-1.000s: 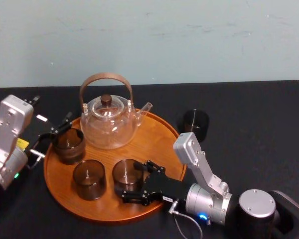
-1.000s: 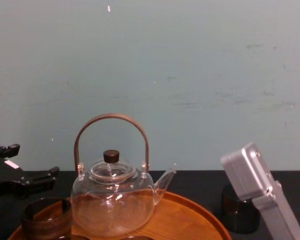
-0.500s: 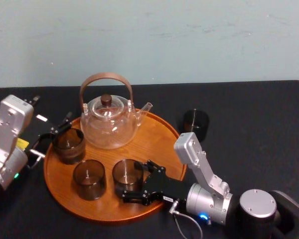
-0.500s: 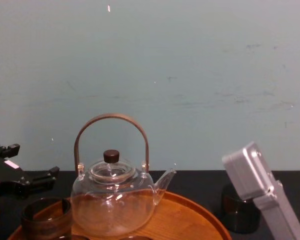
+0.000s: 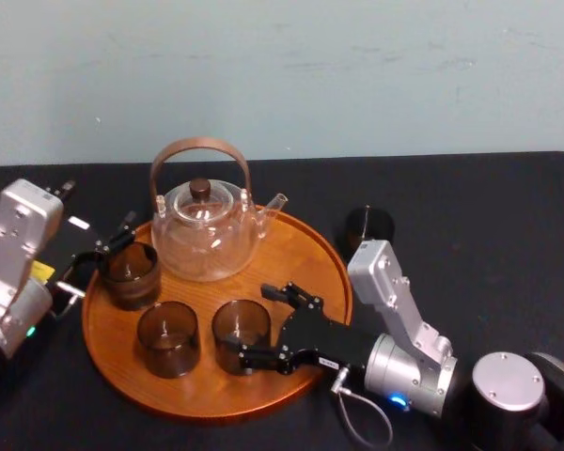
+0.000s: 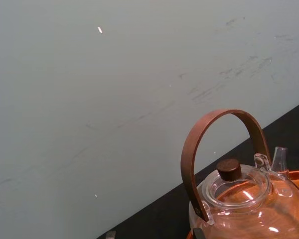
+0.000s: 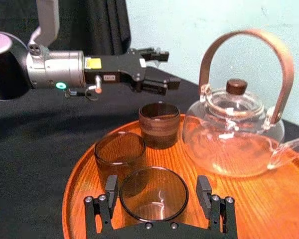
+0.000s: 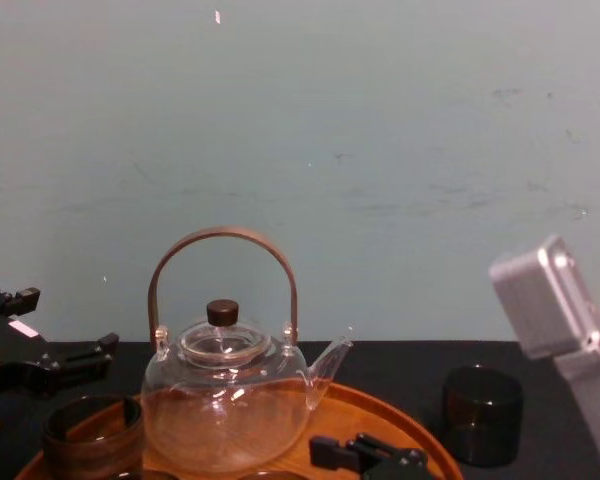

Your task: Pick up the glass from the table and place it on the tray.

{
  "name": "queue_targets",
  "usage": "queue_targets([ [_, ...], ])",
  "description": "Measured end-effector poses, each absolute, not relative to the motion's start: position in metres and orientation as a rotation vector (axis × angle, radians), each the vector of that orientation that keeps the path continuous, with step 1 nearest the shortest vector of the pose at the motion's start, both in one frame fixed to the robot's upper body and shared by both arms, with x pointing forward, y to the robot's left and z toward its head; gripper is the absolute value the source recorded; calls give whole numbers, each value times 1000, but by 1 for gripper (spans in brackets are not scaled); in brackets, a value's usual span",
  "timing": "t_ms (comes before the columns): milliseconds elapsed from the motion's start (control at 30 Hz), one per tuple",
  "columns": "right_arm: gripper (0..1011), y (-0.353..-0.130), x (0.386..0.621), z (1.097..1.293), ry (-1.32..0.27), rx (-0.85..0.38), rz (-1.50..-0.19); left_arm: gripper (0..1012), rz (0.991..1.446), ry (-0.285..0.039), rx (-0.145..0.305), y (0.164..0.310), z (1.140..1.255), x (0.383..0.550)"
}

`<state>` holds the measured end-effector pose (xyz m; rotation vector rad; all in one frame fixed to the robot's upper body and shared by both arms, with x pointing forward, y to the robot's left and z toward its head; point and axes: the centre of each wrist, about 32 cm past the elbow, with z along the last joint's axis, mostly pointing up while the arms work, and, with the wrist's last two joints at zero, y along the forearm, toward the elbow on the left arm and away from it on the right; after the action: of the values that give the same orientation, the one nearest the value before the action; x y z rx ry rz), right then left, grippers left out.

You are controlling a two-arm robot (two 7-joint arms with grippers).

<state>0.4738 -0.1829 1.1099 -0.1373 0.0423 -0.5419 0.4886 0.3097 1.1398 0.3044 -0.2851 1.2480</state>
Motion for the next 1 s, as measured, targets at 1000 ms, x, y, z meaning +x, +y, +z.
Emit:
queue_targets([
  [1000,1002,-223,448,1130,-21,-46,-635,1002,1248,-285,305,310,1140,489],
])
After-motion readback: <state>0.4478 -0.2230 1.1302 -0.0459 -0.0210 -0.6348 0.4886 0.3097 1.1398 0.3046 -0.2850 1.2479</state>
